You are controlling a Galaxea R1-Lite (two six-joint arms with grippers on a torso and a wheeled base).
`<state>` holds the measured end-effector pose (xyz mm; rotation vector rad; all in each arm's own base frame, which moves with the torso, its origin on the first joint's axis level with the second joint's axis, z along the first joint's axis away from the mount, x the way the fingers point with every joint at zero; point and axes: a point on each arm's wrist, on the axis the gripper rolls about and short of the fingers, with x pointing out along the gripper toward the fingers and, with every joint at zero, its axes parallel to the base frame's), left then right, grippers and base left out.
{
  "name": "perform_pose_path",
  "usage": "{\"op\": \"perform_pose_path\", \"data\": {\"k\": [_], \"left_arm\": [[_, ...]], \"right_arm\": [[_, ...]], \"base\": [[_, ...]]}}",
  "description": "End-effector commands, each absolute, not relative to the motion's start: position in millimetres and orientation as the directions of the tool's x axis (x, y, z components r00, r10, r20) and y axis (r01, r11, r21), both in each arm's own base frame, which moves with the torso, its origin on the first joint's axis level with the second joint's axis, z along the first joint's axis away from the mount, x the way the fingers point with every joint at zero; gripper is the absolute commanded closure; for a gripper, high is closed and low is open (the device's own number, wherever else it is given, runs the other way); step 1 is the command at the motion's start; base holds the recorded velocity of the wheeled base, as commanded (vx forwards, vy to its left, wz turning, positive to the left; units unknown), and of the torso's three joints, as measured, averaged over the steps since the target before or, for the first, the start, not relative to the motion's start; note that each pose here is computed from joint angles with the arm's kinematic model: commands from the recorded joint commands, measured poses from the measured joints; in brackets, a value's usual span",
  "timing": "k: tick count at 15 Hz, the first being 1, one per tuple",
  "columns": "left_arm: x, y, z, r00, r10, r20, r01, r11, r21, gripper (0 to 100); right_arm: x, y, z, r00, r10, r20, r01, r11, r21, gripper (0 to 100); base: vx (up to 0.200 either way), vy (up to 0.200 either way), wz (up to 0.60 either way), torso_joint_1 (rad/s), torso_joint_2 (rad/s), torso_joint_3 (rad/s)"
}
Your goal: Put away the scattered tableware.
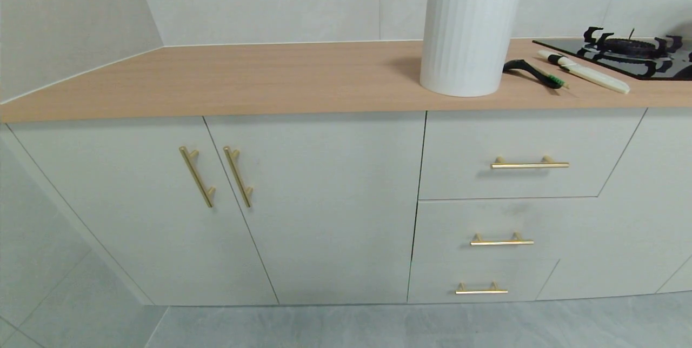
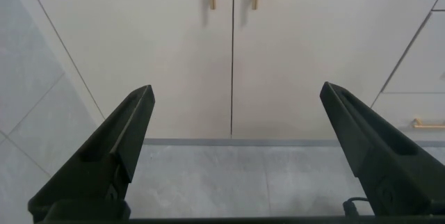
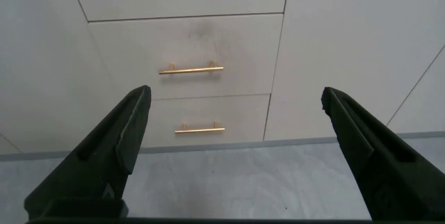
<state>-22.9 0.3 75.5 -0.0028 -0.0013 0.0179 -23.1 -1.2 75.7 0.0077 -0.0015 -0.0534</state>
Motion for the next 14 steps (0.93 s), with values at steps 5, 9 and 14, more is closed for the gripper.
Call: {"op": "perform_pose_path", "data": {"k": [5,9,14], "left_arm": [[-22.8,0.3,75.5,1.0,0.018,0.0,-0.018,1.0,-0.003,0],[-22.8,0.3,75.5,1.0,0.018,0.0,-0.018,1.0,-0.003,0],[-22.8,0.3,75.5,1.0,0.018,0.0,-0.018,1.0,-0.003,0]], "right_arm": [[-28.8,-1.1,99.8,0.997,-0.035,0.074,0.034,0.999,0.021,0],[7.9,1.2,120.4,0.969,0.092,-0.231,-0.093,0.996,0.004,0],[127.6,19.6,152.2,0.776,0.207,-0.596,-0.219,0.974,0.054,0]], "base": [[0.0,0.0,0.0,0.0,0.0,0.0],[0.0,0.0,0.0,0.0,0.0,0.0],[0.0,0.0,0.0,0.0,0.0,0.0]]}}
